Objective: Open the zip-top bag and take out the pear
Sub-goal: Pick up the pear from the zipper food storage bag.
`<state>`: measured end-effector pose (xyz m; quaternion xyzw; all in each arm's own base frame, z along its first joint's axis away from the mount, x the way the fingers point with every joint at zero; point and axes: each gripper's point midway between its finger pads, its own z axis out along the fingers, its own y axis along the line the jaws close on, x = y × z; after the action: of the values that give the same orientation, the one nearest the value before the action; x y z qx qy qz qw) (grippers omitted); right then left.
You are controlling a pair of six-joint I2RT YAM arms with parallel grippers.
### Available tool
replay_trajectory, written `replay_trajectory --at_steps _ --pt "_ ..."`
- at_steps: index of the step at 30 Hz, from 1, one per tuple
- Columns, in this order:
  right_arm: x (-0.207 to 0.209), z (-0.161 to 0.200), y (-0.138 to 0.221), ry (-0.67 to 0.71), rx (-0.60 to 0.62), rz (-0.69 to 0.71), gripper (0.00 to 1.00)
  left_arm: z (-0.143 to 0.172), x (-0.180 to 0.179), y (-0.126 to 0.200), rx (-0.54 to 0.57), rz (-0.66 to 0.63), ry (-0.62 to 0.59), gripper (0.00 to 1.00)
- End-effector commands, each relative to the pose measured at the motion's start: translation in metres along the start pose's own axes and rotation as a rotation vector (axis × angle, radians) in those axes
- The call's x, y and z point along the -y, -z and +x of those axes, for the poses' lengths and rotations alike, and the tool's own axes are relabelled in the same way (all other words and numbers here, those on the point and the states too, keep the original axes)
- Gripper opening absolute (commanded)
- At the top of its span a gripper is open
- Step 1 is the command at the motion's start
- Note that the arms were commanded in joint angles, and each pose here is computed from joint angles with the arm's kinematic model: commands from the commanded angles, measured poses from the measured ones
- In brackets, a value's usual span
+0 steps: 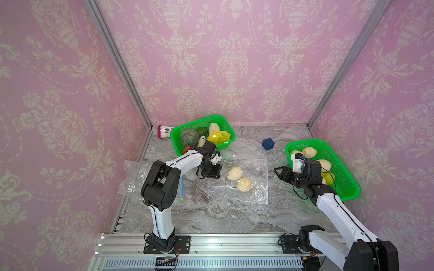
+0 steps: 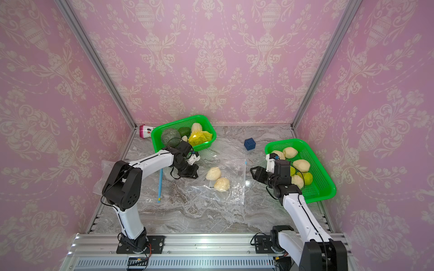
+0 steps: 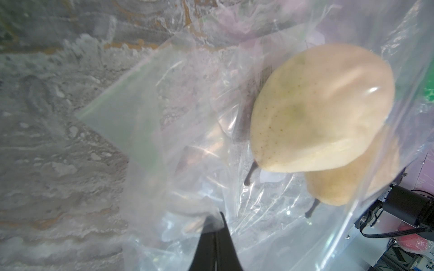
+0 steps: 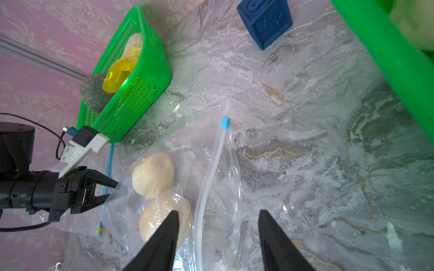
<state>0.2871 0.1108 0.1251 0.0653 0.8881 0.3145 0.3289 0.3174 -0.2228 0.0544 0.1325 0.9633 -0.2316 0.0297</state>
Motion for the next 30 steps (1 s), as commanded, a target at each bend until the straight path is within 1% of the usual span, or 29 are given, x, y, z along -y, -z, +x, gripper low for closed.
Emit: replay_trajectory --at_steps 1,4,7,12,16,23,30 --pt "0.007 0.031 -0.013 -0.017 -0.086 0.014 0.52 -0.002 -0.006 0.001 -0.011 -0.026 -0.012 0.00" --pt "0.015 0.042 -0.019 -0.026 -0.103 0.068 0.48 -0.001 -0.007 0.001 -0.011 -0.032 -0.013 0.00" --pt "0.027 0.046 -0.020 -0.049 -0.093 0.129 0.42 -0.002 -0.006 0.001 -0.011 -0.029 -0.013 0.00" --pt "0.032 0.058 -0.029 -0.072 -0.126 0.126 0.40 -0.001 -0.006 0.000 -0.014 -0.026 -0.012 0.00" --pt "0.036 0.061 -0.033 -0.064 -0.136 0.141 0.38 -0.001 -0.006 0.000 -0.015 -0.025 -0.011 0.00" --pt "0.007 0.062 -0.046 -0.024 -0.151 -0.046 0.33 0.000 -0.007 -0.002 -0.021 -0.022 -0.007 0.00" --pt "-0.020 0.065 -0.063 0.025 -0.176 -0.171 0.34 0.000 -0.007 -0.003 -0.024 -0.024 -0.006 0.00"
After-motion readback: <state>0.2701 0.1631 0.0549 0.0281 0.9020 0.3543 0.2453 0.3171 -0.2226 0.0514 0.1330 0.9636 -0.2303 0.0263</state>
